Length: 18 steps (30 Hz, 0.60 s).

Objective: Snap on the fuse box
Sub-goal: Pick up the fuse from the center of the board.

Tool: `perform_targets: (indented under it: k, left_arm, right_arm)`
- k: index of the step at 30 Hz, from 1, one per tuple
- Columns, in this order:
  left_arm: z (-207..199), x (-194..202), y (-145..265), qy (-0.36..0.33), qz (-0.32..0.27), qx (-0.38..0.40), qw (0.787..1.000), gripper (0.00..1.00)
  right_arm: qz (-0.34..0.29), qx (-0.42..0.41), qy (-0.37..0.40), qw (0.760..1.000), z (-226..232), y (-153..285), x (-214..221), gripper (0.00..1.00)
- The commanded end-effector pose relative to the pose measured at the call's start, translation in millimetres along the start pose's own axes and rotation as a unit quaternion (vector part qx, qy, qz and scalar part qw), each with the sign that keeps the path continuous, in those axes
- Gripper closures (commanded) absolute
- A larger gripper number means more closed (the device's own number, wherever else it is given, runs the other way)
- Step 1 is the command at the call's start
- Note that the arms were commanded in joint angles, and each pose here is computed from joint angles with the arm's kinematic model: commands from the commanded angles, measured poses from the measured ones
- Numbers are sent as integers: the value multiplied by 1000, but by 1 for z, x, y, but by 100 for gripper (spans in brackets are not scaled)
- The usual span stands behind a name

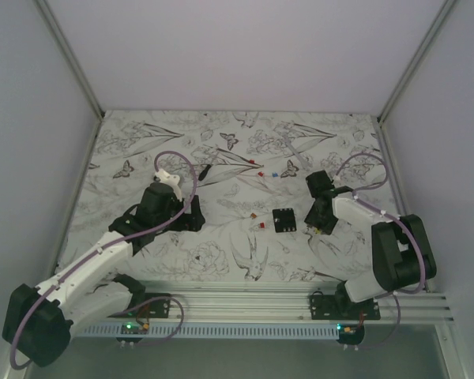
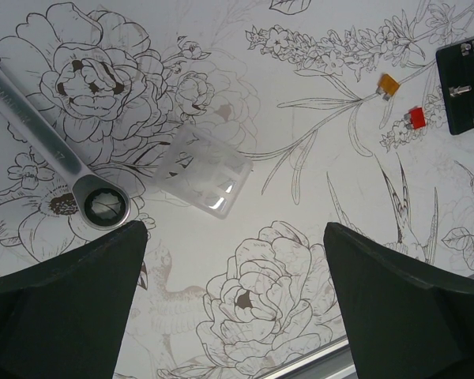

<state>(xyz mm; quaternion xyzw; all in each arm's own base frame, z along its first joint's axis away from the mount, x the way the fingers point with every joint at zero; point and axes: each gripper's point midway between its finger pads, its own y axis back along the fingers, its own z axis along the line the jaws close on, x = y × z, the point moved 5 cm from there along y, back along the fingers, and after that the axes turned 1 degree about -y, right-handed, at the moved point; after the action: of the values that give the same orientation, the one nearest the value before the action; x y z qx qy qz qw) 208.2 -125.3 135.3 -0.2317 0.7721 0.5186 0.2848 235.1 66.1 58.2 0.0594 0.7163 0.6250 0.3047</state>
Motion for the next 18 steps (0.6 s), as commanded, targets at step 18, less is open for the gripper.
perform_targets:
  k: [18]
  left_arm:
    - [0, 7, 3, 5, 9, 2, 1000, 0]
  right_arm:
    - [-12, 16, -26, 999, 4, -1, -4, 63]
